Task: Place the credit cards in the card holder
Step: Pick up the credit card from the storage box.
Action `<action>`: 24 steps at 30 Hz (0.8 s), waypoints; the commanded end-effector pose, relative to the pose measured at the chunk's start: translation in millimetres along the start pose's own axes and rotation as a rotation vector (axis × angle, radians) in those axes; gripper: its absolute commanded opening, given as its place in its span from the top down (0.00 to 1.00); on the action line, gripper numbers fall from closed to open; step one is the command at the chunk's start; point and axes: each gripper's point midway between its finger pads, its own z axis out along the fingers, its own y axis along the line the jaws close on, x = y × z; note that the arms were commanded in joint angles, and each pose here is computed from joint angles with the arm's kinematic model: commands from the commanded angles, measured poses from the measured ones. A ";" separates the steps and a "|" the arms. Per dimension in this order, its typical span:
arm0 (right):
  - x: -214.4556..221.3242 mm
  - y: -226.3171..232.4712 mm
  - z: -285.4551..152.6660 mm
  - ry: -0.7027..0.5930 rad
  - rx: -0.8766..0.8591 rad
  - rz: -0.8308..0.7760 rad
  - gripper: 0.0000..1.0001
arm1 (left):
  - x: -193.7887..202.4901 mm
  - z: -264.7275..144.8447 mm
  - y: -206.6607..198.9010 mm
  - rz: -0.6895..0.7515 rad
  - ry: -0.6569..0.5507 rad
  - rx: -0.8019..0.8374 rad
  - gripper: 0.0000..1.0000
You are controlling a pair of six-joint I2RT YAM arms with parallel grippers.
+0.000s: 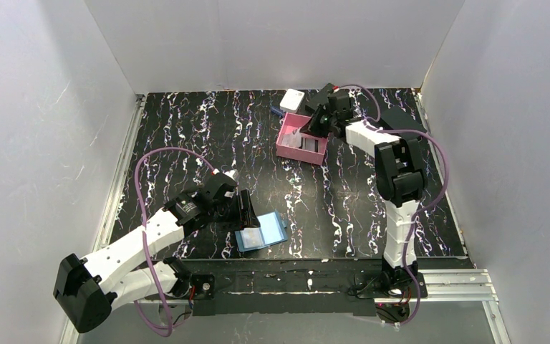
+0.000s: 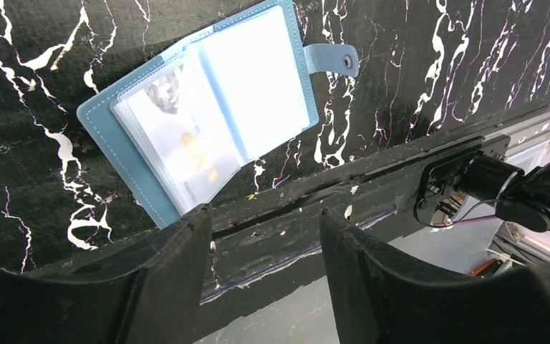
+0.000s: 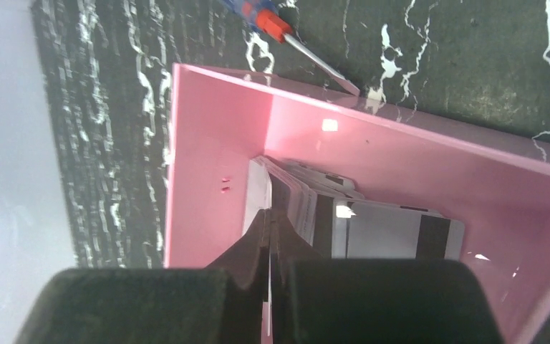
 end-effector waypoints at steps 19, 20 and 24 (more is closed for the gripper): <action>-40.1 132.6 -134.4 -0.027 -0.423 -0.002 0.99 | -100.0 -66.3 -71.0 -0.178 -0.123 0.481 0.26; -34.4 135.5 -139.1 -0.007 -0.439 0.007 0.99 | -107.7 -68.9 -74.2 -0.193 -0.136 0.507 0.26; -10.3 158.2 -165.2 0.073 -0.560 0.064 0.99 | -139.5 -74.1 -84.1 -0.251 -0.187 0.609 0.25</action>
